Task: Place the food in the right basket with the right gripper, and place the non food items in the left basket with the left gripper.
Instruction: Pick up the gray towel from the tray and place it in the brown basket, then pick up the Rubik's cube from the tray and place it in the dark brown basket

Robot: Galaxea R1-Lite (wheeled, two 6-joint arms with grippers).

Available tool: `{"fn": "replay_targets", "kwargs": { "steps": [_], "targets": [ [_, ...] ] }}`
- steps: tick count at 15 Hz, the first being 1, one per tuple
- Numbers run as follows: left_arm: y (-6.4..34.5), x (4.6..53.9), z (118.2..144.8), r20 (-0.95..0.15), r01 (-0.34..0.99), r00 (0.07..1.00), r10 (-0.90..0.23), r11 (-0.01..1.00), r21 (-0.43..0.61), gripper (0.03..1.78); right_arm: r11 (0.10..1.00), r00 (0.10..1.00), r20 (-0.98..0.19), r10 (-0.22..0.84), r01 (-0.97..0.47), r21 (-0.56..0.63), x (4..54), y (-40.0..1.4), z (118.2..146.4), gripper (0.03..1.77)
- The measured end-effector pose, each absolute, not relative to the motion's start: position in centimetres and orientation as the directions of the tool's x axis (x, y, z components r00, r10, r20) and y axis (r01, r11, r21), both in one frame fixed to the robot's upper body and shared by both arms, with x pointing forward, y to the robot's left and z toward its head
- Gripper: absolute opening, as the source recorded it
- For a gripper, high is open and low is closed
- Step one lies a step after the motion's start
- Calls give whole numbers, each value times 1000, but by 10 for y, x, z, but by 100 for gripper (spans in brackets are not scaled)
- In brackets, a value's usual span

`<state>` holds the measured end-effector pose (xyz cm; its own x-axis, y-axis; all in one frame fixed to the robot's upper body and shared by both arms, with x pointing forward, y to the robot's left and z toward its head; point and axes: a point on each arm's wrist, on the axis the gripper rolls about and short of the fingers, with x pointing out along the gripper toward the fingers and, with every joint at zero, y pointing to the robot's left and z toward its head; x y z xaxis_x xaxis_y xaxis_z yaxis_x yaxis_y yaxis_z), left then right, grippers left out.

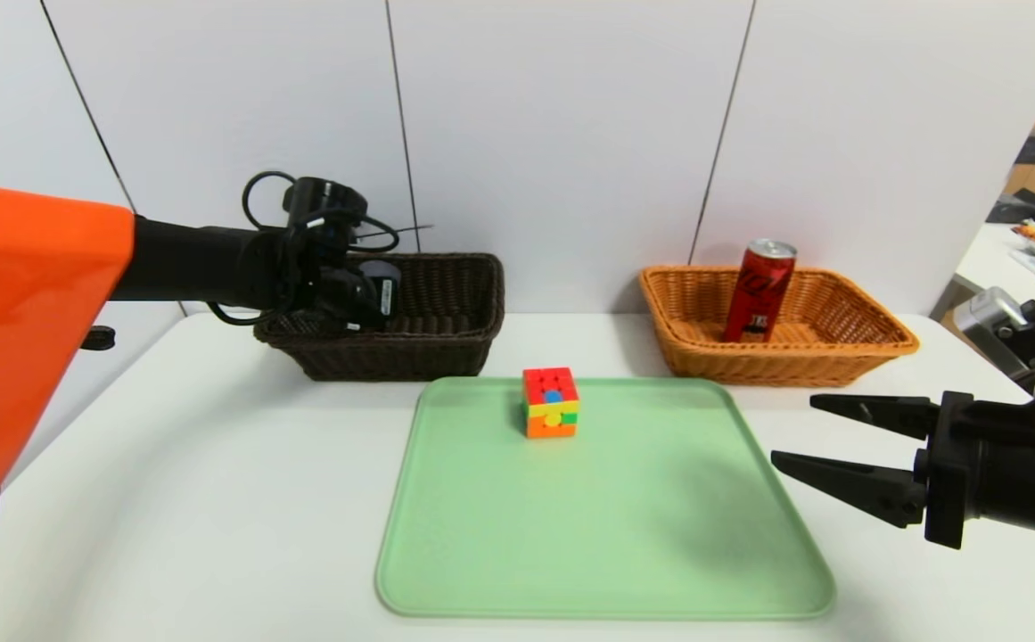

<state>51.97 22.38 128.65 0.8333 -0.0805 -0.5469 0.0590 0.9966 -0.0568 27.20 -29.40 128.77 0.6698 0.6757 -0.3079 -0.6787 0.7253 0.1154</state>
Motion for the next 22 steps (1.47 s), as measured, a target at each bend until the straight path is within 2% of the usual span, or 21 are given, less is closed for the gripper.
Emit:
{"fn": "replay_targets", "kwargs": {
  "steps": [4, 8, 10, 14, 18, 22],
  "targets": [
    [223, 522, 1293, -527, 62, 845, -88, 996, -67, 108, 730, 675, -306, 671, -674, 114, 273, -295, 1289, 170],
    [223, 521, 1295, -522, 55, 848, -89, 995, -80, 134, 731, 676, -306, 670, -673, 114, 273, -295, 1289, 170],
    [224, 517, 1305, -505, 51, 858, -92, 994, -95, 142, 731, 676, -306, 670, -672, 114, 273, -295, 1289, 170],
    [212, 488, 1342, -448, 91, 883, -142, 987, -134, 153, 731, 676, -306, 670, -672, 114, 273, -295, 1289, 170],
    [172, 441, 1368, -444, 193, 858, -259, 963, -189, 160, 731, 678, -303, 670, -673, 112, 273, -296, 1289, 170],
    [126, 398, 1372, -452, 303, 811, -372, 927, -220, 164, 731, 677, -304, 670, -673, 113, 272, -296, 1289, 170]
  ]
}}
